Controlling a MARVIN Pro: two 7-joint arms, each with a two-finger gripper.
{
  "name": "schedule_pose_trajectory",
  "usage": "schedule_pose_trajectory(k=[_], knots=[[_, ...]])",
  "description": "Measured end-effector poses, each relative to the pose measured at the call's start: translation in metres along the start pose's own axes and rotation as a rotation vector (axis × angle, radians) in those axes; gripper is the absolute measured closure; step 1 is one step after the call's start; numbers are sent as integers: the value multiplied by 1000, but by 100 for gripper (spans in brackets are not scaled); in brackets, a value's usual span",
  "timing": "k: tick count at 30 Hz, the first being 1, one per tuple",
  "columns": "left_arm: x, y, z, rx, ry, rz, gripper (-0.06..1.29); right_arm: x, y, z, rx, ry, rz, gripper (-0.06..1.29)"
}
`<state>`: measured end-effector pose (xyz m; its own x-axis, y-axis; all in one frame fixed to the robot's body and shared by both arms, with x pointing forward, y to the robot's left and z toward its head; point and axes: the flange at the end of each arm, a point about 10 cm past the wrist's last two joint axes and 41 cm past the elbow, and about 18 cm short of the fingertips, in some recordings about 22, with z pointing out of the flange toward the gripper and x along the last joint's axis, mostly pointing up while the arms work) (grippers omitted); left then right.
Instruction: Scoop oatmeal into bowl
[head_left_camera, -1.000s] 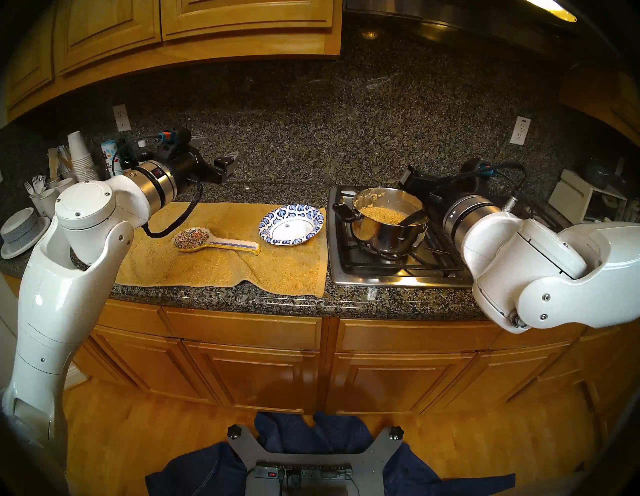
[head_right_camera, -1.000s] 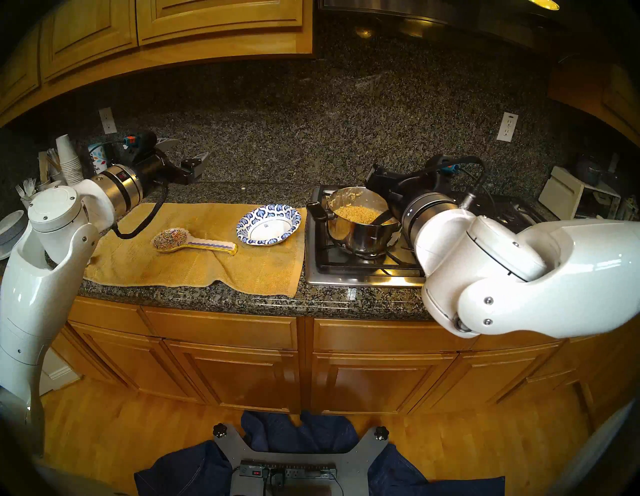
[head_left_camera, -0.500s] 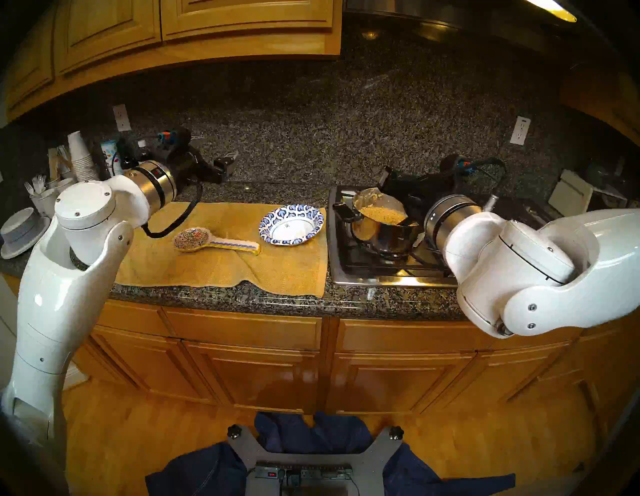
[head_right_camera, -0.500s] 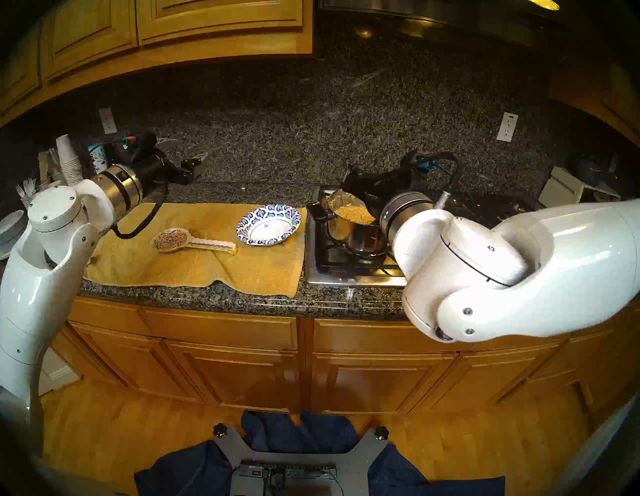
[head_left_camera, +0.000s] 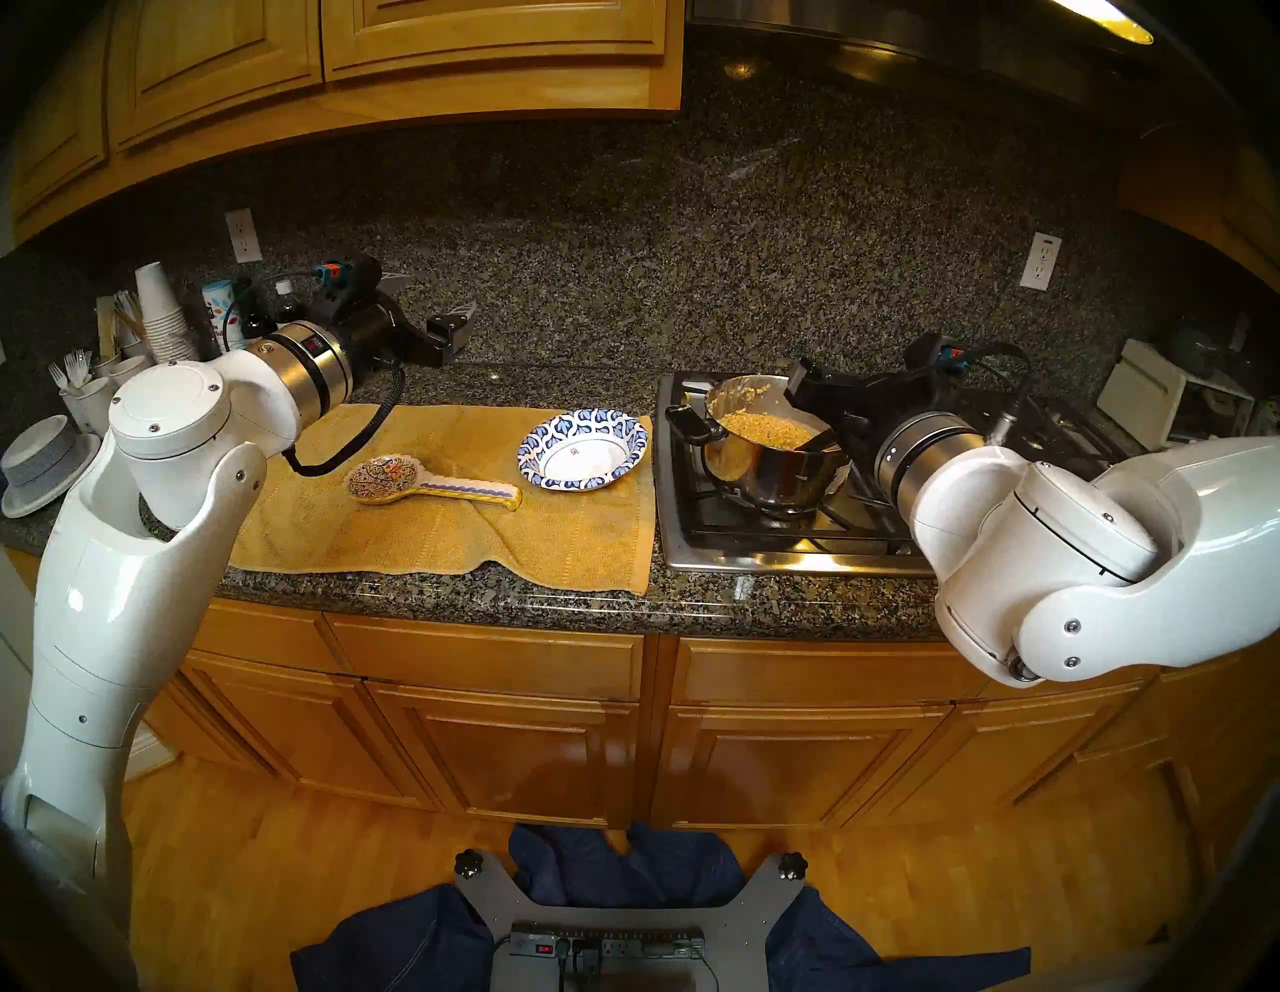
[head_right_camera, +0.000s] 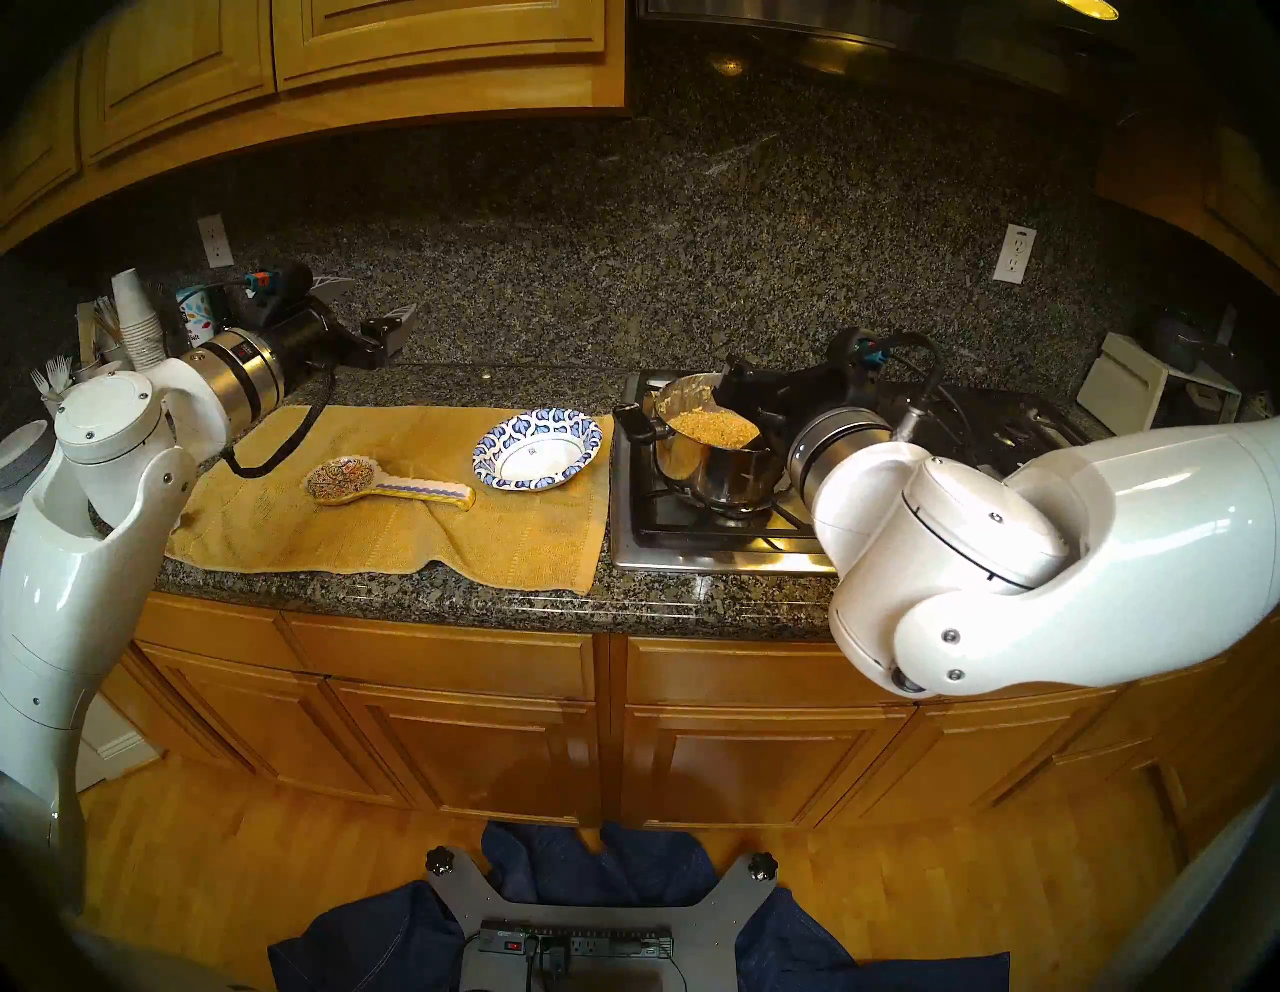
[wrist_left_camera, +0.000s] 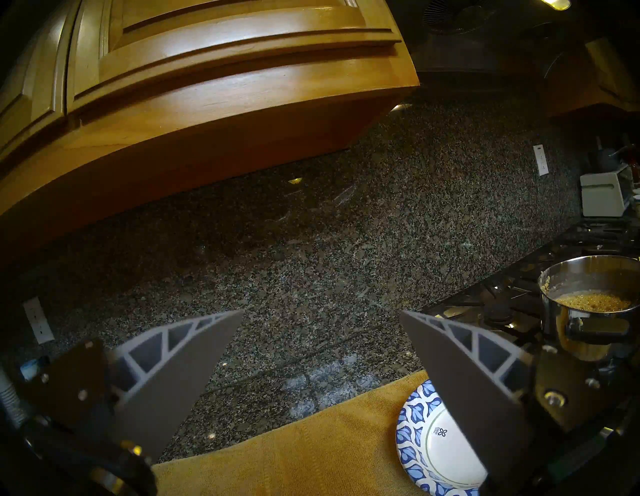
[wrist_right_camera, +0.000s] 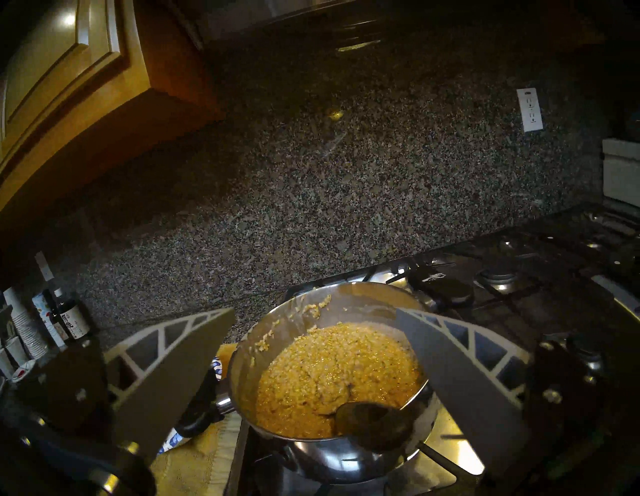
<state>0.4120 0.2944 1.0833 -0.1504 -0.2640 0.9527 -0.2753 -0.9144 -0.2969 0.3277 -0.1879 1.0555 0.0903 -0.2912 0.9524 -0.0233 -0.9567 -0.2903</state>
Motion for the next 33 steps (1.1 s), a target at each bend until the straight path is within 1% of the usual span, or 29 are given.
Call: schedule_pose_trajectory(k=[6, 9, 23, 33], knots=[[0, 0, 0, 0, 0, 0, 0, 10, 0, 1, 9, 36, 0, 2], [0, 0, 0, 0, 0, 0, 0, 11, 0, 1, 11, 40, -3, 2], [0, 0, 0, 0, -1, -1, 0, 0, -6, 0, 47, 14, -39, 2], [0, 0, 0, 1, -3, -1, 0, -8, -2, -1, 51, -9, -41, 2]])
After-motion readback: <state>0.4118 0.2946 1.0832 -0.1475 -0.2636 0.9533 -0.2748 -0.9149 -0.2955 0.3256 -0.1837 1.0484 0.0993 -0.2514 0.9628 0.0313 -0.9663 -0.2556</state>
